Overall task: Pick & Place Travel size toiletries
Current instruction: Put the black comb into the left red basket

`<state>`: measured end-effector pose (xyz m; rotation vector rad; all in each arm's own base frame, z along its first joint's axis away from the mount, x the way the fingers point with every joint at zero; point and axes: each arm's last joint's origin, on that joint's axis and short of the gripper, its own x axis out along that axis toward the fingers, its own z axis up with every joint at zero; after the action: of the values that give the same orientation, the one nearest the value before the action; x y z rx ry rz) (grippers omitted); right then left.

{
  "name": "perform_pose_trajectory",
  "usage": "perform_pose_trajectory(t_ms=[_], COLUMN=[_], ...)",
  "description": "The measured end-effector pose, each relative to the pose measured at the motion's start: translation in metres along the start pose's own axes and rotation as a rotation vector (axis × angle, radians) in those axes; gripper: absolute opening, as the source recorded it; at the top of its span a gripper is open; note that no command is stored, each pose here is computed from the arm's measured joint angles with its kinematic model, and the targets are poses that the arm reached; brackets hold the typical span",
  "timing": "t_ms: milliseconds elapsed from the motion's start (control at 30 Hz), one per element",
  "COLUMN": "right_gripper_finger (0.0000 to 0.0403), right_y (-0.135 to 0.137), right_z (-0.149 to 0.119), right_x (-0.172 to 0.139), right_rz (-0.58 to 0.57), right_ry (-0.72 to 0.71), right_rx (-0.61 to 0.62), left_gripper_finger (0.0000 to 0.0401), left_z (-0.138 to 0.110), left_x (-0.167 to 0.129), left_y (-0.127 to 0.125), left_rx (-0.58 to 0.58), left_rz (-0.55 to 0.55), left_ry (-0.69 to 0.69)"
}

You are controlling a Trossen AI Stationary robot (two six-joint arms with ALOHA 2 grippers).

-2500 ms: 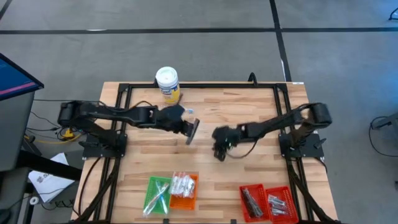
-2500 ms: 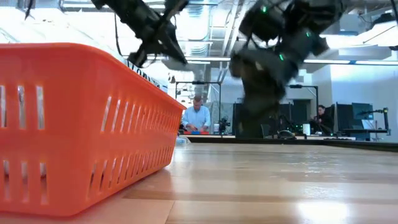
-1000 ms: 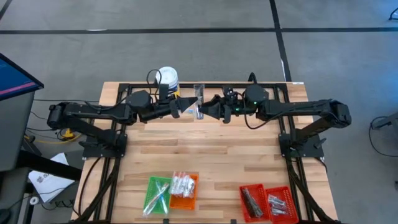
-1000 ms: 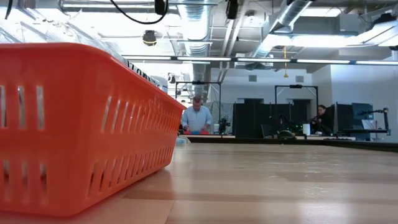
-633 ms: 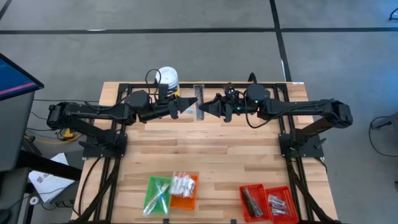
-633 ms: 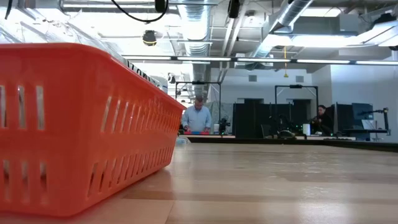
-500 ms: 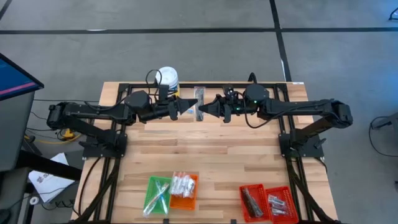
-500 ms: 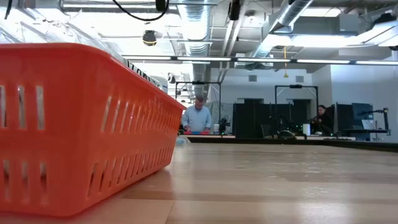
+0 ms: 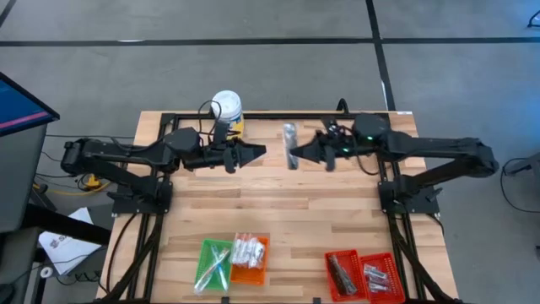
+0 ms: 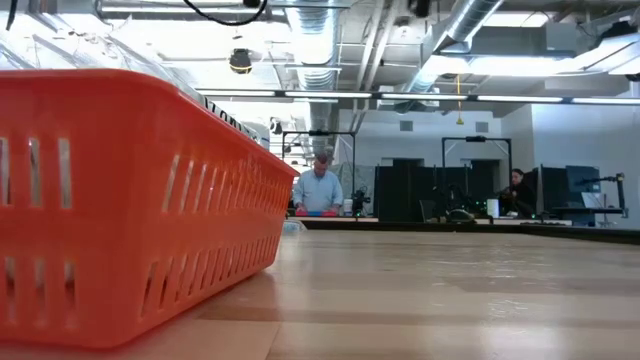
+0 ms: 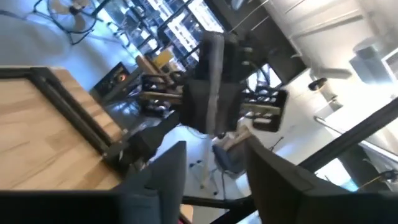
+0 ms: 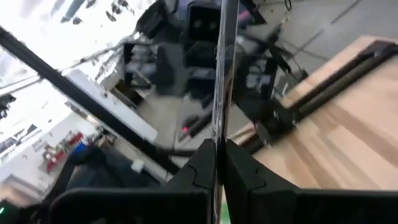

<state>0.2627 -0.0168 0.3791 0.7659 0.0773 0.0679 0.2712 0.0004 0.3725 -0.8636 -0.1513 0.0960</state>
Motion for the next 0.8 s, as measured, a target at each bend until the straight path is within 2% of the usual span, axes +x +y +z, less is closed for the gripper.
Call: perform_pose_trajectory(t_ms=[167, 367, 567, 800], right_gripper_finger=[0.0004, 0.0004, 0.0004, 0.0004], right_y=[0.020, 0.049, 0.079, 0.109], right_z=[-0.015, -0.056, -0.108, -0.174], right_x=[-0.039, -0.083, -0.113, -0.135], right_rz=[-0.071, -0.169, -0.259, -0.307], right_ry=[0.125, 0.293, 0.392, 0.423], right_rx=[0.005, 0.049, 0.111, 0.158], left_gripper_finger=[0.0192, 0.0193, 0.0179, 0.0170], left_z=[-0.006, -0.026, -0.062, -0.114], left_x=[-0.003, -0.002, 0.007, 0.031], left_y=[-0.007, -0.016, -0.020, -0.022], left_rx=[-0.022, -0.033, -0.089, -0.179], left_rz=[0.001, 0.097, 0.168, 0.100], left_ry=[-0.007, -0.092, -0.124, -0.188])
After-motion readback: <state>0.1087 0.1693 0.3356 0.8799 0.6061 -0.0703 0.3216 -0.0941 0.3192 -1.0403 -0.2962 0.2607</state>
